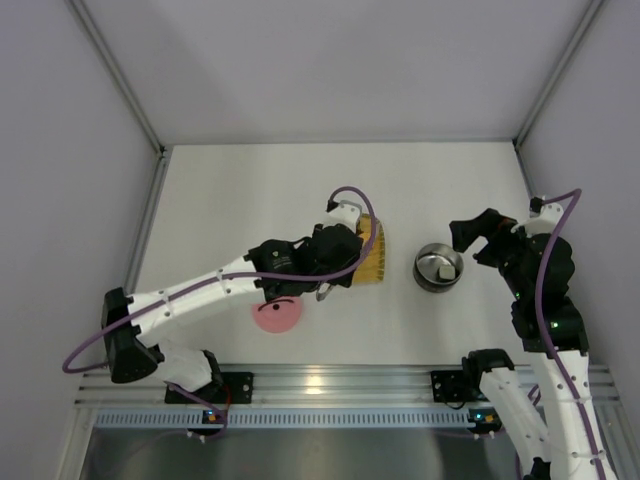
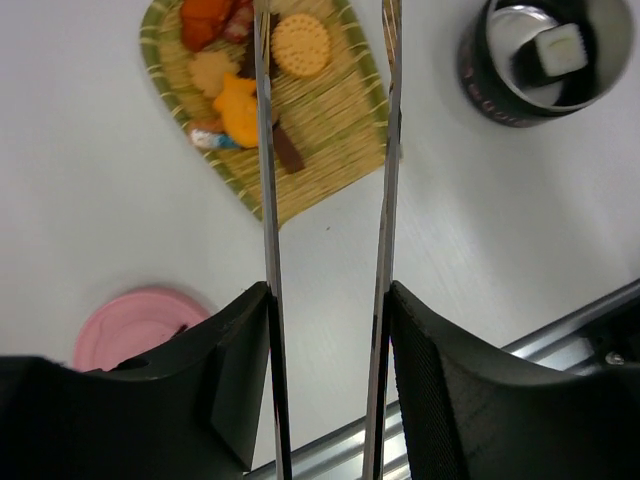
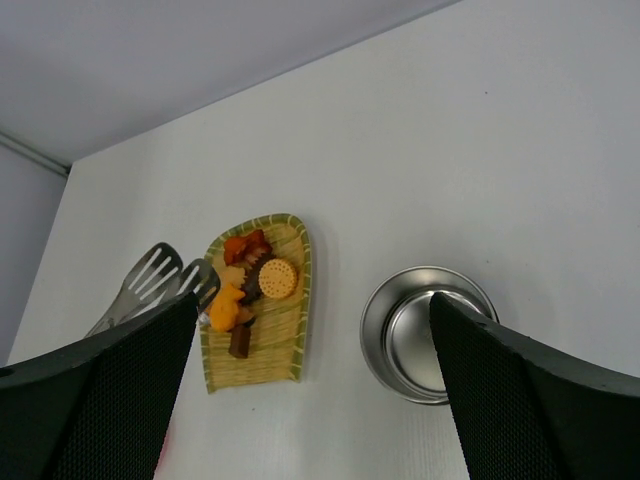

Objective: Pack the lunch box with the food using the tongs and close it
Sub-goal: Pick up the fake food from the plate.

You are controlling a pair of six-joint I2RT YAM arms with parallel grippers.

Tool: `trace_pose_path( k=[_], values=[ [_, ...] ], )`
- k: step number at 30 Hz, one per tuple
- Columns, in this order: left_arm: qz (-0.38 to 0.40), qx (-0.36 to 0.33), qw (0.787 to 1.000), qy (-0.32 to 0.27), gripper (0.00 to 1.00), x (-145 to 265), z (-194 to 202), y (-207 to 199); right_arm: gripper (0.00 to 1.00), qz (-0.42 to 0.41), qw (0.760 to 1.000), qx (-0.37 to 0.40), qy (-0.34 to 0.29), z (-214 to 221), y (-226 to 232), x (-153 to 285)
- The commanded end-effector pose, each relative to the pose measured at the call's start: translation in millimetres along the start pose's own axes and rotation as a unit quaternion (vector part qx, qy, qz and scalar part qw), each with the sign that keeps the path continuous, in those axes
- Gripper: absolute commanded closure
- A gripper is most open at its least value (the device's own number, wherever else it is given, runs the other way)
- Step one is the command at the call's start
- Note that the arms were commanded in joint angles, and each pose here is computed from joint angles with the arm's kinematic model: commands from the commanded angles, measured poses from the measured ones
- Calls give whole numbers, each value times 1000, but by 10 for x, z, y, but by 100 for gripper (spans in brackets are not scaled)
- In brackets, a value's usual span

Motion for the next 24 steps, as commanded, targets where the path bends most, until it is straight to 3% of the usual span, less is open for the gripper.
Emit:
trace_pose_path(
  k=[1, 10, 24],
  values=[
    [-91, -3, 996, 19, 46, -7, 236, 316, 3, -18, 1000, -4, -13, -88, 89, 17],
    [-126, -19, 989, 70, 44, -212, 639, 418, 3, -18, 1000, -2, -12, -101, 101, 11],
    [-102, -24, 990, 91, 46, -438, 735, 309, 3, -19, 1000, 0, -13, -123, 118, 10]
  ],
)
Point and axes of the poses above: each gripper's point midway between its finger pads, its own x axis back along the fingers, its own y axis along the line the jaws close on, z = x × y, the point moved 2 cm from there along x, back along the fingers, and after that the axes turned 13 degrees about -x, right-handed, at the moved point
